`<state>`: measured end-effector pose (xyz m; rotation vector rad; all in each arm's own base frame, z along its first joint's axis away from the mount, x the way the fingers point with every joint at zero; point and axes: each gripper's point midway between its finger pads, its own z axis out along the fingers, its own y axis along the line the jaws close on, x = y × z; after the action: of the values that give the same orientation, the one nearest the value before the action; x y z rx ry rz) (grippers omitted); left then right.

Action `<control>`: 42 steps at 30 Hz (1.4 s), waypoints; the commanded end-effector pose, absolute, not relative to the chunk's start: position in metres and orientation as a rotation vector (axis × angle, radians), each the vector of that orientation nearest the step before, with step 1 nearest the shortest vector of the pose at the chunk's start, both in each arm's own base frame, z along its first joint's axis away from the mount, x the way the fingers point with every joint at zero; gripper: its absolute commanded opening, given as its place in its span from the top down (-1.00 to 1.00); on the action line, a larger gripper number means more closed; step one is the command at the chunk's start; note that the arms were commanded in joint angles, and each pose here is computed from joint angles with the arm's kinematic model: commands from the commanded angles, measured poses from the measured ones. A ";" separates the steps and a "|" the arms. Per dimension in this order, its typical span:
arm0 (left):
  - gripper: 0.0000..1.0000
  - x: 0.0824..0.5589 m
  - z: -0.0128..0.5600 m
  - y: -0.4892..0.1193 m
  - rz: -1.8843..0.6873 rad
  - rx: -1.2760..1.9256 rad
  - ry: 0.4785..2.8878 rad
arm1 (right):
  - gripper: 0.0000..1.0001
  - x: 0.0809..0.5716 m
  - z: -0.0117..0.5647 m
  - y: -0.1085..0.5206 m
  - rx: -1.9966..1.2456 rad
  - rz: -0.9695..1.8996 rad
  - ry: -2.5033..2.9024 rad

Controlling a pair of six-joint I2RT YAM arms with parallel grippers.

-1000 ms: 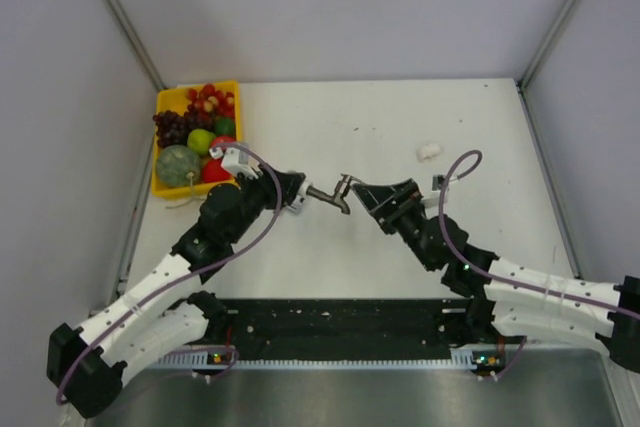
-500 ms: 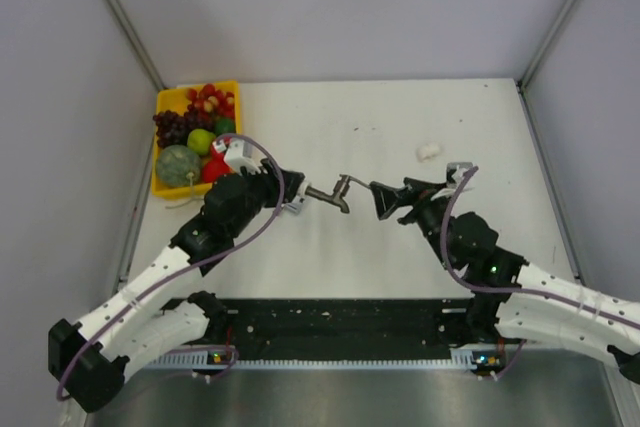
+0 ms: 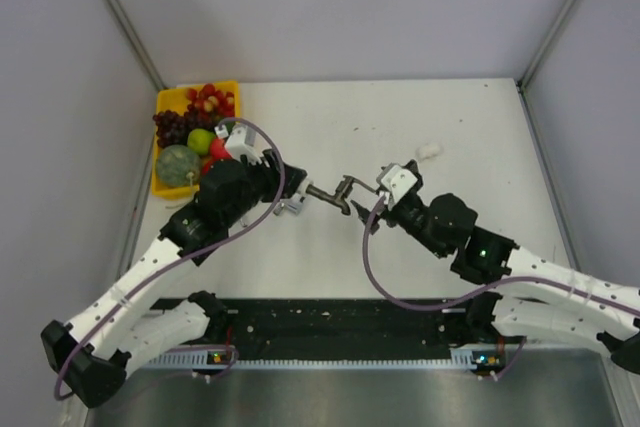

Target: Install the water faucets

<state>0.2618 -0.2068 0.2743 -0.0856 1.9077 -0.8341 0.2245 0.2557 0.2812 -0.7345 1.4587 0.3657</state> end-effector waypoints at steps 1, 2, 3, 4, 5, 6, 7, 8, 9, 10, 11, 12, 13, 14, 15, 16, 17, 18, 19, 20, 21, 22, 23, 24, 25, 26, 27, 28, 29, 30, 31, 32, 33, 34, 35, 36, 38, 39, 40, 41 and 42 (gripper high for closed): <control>1.00 0.260 0.301 -0.211 -0.864 -0.057 1.888 | -0.87 0.201 0.324 0.250 -0.996 0.297 1.185; 1.00 0.260 0.301 -0.212 -0.863 -0.055 1.896 | -0.86 0.195 0.322 0.252 -1.063 0.290 1.144; 1.00 0.259 0.301 -0.214 -0.871 -0.044 1.902 | -0.86 0.191 0.321 0.255 -1.108 0.287 1.108; 1.00 0.259 0.301 -0.215 -0.874 -0.041 1.906 | -0.87 0.188 0.311 0.257 -1.159 0.289 1.119; 1.00 0.259 0.300 -0.216 -0.879 -0.041 1.914 | -0.87 0.186 0.306 0.259 -1.203 0.288 1.116; 1.00 0.259 0.302 -0.217 -0.887 -0.035 1.914 | -0.87 0.184 0.300 0.263 -1.248 0.287 1.102; 1.00 0.259 0.302 -0.219 -0.890 -0.037 1.920 | -0.87 0.178 0.297 0.270 -1.294 0.316 1.067; 1.00 0.256 0.303 -0.224 -0.926 -0.016 1.929 | -0.87 0.177 0.294 0.275 -1.314 0.327 1.056; 1.00 0.255 0.305 -0.226 -0.939 -0.011 1.928 | -0.87 0.177 0.292 0.280 -1.326 0.334 1.048; 1.00 0.254 0.307 -0.229 -0.959 -0.005 1.931 | -0.87 0.178 0.288 0.284 -1.342 0.335 1.045; 1.00 0.253 0.309 -0.231 -0.971 0.000 1.932 | -0.87 0.179 0.285 0.288 -1.357 0.333 1.043; 1.00 0.253 0.310 -0.233 -0.979 0.002 1.933 | -0.87 0.180 0.284 0.291 -1.367 0.332 1.037; 1.00 0.252 0.311 -0.233 -0.985 0.002 1.932 | -0.87 0.182 0.281 0.294 -1.377 0.331 1.037; 1.00 0.252 0.312 -0.233 -0.986 0.002 1.931 | -0.87 0.182 0.279 0.297 -1.387 0.332 1.034; 1.00 0.252 0.314 -0.234 -0.993 0.000 1.929 | -0.87 0.183 0.277 0.300 -1.392 0.335 1.033; 1.00 0.251 0.314 -0.234 -0.999 -0.002 1.931 | -0.87 0.184 0.275 0.303 -1.403 0.337 1.031; 1.00 0.252 0.315 -0.234 -1.000 -0.002 1.927 | -0.87 0.184 0.273 0.305 -1.414 0.338 1.033; 1.00 0.252 0.314 -0.235 -0.999 -0.001 1.930 | -0.86 0.185 0.269 0.306 -1.430 0.334 1.045; 1.00 0.252 0.314 -0.234 -0.994 -0.001 1.929 | -0.86 0.186 0.265 0.306 -1.443 0.328 1.056; 1.00 0.252 0.314 -0.234 -0.987 0.004 1.933 | -0.86 0.186 0.263 0.304 -1.448 0.322 1.061; 1.00 0.253 0.314 -0.231 -0.969 0.003 1.932 | -0.86 0.186 0.261 0.302 -1.447 0.313 1.068; 1.00 0.254 0.314 -0.229 -0.949 0.006 1.934 | -0.86 0.185 0.261 0.298 -1.440 0.307 1.070; 1.00 0.256 0.312 -0.225 -0.917 0.006 1.940 | -0.86 0.185 0.264 0.294 -1.422 0.304 1.067; 1.00 0.258 0.310 -0.222 -0.882 0.005 1.946 | -0.86 0.182 0.267 0.291 -1.407 0.308 1.063; 1.00 0.259 0.309 -0.220 -0.863 0.010 1.950 | -0.86 0.181 0.270 0.287 -1.391 0.312 1.061; 1.00 0.263 0.308 -0.213 -0.815 -0.009 1.944 | -0.86 0.179 0.275 0.284 -1.372 0.319 1.053; 1.00 0.264 0.306 -0.212 -0.799 -0.009 1.947 | -0.86 0.177 0.278 0.281 -1.360 0.323 1.048; 1.00 0.265 0.304 -0.211 -0.788 -0.004 1.950 | -0.85 0.176 0.280 0.279 -1.352 0.325 1.047; 1.00 0.266 0.303 -0.211 -0.783 0.003 1.954 | -0.84 0.175 0.280 0.276 -1.348 0.320 1.054; 1.00 0.267 0.303 -0.213 -0.785 0.007 1.958 | -0.83 0.175 0.278 0.274 -1.361 0.310 1.051; 1.00 0.267 0.302 -0.215 -0.792 0.017 1.966 | -0.81 0.175 0.274 0.273 -1.384 0.291 1.039; 1.00 0.266 0.303 -0.218 -0.808 0.031 1.971 | -0.81 0.175 0.270 0.271 -1.396 0.275 1.032; 1.00 0.264 0.302 -0.222 -0.833 0.048 1.985 | -0.82 0.176 0.267 0.272 -1.403 0.266 1.029; 1.00 0.264 0.303 -0.224 -0.845 0.055 1.991 | -0.82 0.177 0.263 0.272 -1.412 0.258 1.030; 1.00 0.264 0.305 -0.227 -0.857 0.065 2.000 | -0.83 0.177 0.262 0.274 -1.421 0.257 1.020; 1.00 0.265 0.305 -0.229 -0.866 0.073 2.013 | -0.86 0.177 0.259 0.276 -1.431 0.254 1.021; 1.00 0.266 0.304 -0.232 -0.884 0.088 2.041 | -0.88 0.179 0.254 0.279 -1.447 0.241 1.025; 1.00 0.268 0.305 -0.232 -0.891 0.090 2.051 | -0.89 0.182 0.252 0.279 -1.452 0.229 1.030; 1.00 0.269 0.304 -0.233 -0.899 0.097 2.067 | -0.89 0.183 0.250 0.279 -1.452 0.217 1.034; 1.00 0.270 0.304 -0.234 -0.907 0.103 2.079 | -0.89 0.185 0.249 0.279 -1.450 0.206 1.034; 1.00 0.270 0.304 -0.235 -0.914 0.112 2.081 | -0.88 0.186 0.250 0.280 -1.446 0.199 1.029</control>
<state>0.2671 -0.2237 0.2646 0.0666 2.1630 -0.7956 0.1805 0.2776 0.2422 -1.4648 1.0657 0.2430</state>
